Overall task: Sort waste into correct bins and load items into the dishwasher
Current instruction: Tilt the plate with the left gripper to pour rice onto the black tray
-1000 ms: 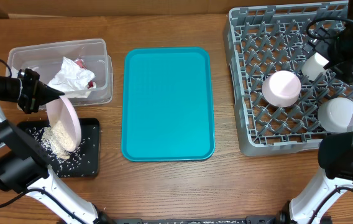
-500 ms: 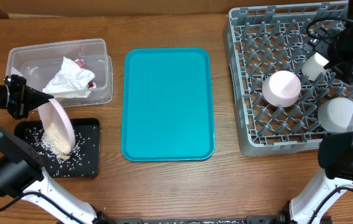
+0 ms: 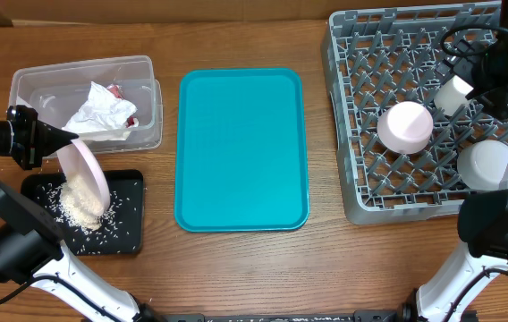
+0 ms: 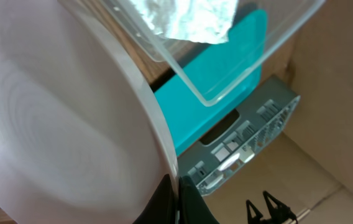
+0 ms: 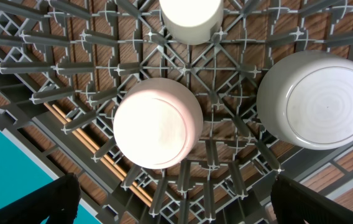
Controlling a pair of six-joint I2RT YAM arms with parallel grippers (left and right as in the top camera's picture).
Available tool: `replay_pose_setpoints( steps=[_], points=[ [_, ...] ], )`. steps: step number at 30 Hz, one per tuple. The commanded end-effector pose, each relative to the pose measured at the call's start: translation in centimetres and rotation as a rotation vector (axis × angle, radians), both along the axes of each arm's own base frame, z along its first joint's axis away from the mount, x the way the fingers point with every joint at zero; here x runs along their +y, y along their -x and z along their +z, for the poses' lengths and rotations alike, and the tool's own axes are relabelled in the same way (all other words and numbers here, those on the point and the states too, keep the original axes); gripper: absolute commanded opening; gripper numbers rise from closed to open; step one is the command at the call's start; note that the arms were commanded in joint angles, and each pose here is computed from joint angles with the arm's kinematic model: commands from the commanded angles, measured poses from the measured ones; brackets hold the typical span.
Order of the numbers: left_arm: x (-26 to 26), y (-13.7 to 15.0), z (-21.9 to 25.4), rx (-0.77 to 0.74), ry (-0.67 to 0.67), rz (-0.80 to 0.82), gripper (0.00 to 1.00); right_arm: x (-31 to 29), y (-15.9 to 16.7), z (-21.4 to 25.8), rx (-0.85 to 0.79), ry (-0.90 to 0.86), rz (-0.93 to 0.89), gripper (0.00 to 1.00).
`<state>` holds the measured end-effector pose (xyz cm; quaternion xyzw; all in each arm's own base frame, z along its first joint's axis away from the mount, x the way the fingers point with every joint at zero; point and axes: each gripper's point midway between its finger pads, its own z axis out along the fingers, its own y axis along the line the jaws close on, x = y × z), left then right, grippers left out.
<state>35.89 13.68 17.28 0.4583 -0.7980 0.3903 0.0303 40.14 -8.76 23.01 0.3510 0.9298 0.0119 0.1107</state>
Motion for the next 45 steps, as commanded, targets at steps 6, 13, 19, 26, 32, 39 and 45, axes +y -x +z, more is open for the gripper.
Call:
replay_pose_setpoints(
  steps=[6,13,19,26,32,39,45],
  points=[
    [-0.8,-0.3,1.8,-0.112,0.034,-0.028,0.05,-0.2,-0.2,1.4,-0.045,0.012,-0.004,1.00],
    [0.9,0.4,0.8,-0.105,0.041,0.021,0.04,-0.2,-0.2,1.4,-0.045,0.012,-0.005,1.00],
    [2.4,1.6,0.1,-0.091,0.047,0.061,0.04,-0.2,-0.2,1.4,-0.045,0.012,-0.005,1.00],
    [2.0,2.2,-0.3,-0.082,0.081,0.061,0.04,-0.2,-0.2,1.4,-0.045,0.012,-0.004,1.00],
    [1.6,1.5,1.1,-0.162,0.145,0.077,0.04,-0.2,-0.2,1.4,-0.045,0.012,-0.004,1.00],
    [1.9,1.2,1.6,-0.203,0.163,0.090,0.04,-0.2,-0.2,1.4,-0.045,0.012,-0.005,1.00],
    [1.8,1.4,1.7,-0.207,0.160,0.088,0.04,-0.2,-0.2,1.4,-0.045,0.012,-0.004,1.00]
  ],
)
